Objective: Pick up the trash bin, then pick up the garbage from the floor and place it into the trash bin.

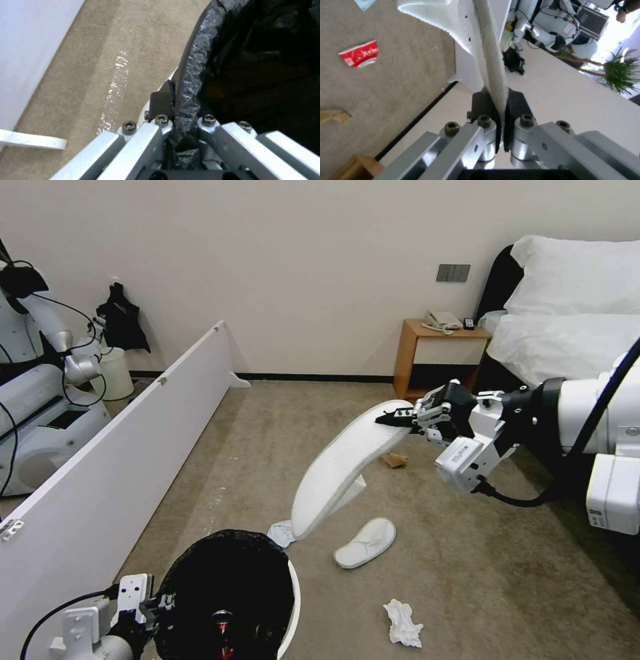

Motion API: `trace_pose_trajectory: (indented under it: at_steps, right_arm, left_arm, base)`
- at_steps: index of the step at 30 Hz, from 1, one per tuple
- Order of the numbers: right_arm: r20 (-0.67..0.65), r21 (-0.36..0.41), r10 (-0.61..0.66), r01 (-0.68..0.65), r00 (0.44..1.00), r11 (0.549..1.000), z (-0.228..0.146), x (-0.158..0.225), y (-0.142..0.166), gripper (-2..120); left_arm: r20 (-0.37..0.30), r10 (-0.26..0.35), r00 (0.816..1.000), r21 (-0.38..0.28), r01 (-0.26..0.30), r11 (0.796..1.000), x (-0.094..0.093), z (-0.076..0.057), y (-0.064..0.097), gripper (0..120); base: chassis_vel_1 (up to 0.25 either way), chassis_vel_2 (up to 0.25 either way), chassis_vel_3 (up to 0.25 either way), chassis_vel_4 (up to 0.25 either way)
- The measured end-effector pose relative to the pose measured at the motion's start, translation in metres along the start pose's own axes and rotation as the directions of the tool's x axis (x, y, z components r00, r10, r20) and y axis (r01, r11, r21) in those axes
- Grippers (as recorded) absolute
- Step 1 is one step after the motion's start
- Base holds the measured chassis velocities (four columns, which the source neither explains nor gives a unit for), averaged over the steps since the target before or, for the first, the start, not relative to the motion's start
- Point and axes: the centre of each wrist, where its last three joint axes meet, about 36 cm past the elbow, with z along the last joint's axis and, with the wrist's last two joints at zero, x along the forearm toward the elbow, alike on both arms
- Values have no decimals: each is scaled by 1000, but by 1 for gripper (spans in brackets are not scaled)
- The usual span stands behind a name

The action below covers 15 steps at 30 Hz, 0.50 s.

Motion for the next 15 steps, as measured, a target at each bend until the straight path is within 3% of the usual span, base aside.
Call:
trace_pose_trajectory:
  at_steps: [15]
  right_arm:
    - [29,-32,102,-101,994,994,-6,4,-5,1]
  left_arm:
    - [0,18,1000,1,-18,1000,1,-3,-1,2]
  base:
    - [0,0,0,0]
